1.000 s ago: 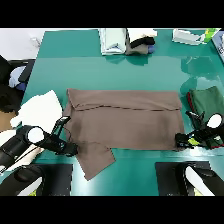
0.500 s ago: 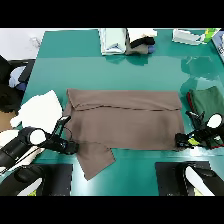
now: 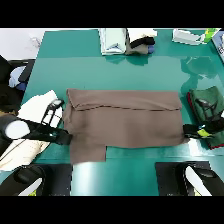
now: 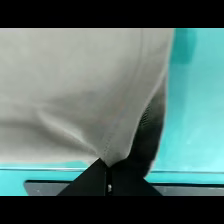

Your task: Fold the shirts.

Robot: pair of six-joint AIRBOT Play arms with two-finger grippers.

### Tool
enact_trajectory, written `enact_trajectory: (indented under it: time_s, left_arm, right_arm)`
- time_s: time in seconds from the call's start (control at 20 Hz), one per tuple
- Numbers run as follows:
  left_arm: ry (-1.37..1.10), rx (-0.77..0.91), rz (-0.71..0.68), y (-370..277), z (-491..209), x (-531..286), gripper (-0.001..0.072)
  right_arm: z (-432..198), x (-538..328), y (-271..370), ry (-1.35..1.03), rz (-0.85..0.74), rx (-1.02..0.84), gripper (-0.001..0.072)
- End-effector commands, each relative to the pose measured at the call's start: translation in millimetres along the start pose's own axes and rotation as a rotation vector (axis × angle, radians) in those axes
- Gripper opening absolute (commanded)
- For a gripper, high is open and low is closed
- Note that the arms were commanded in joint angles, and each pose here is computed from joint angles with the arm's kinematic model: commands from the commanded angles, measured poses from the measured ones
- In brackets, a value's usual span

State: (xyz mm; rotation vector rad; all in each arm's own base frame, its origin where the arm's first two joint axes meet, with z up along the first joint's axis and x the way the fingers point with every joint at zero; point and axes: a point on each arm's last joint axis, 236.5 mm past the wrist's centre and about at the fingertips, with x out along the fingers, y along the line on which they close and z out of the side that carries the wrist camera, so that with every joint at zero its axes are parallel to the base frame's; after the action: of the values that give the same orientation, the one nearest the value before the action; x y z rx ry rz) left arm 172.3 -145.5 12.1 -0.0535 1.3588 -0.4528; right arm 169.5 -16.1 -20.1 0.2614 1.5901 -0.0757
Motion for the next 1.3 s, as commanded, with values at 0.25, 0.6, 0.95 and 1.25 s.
enact_trajectory:
  time_s: [0.25, 0.6, 0.95, 1.25]
  left_arm:
    - [-0.277, 0.094, 0.205, 40, 111, -65, 0.0024]
    - [-0.320, 0.097, 0.261, 94, 218, -5, 0.0025]
    - [-0.342, 0.097, 0.267, 112, 265, 46, 0.0029]
    - [-0.323, 0.070, 0.259, 108, 265, 37, 0.0428]
  right_arm:
    - [79, -76, -2, -0.241, -0.013, 0.005, 0.0013]
    - [201, -61, 43, -0.314, 0.005, -0.096, 0.0013]
    - [272, -20, 61, -0.272, 0.012, -0.102, 0.0017]
    - [287, -26, 70, -0.272, 0.125, -0.101, 0.0387]
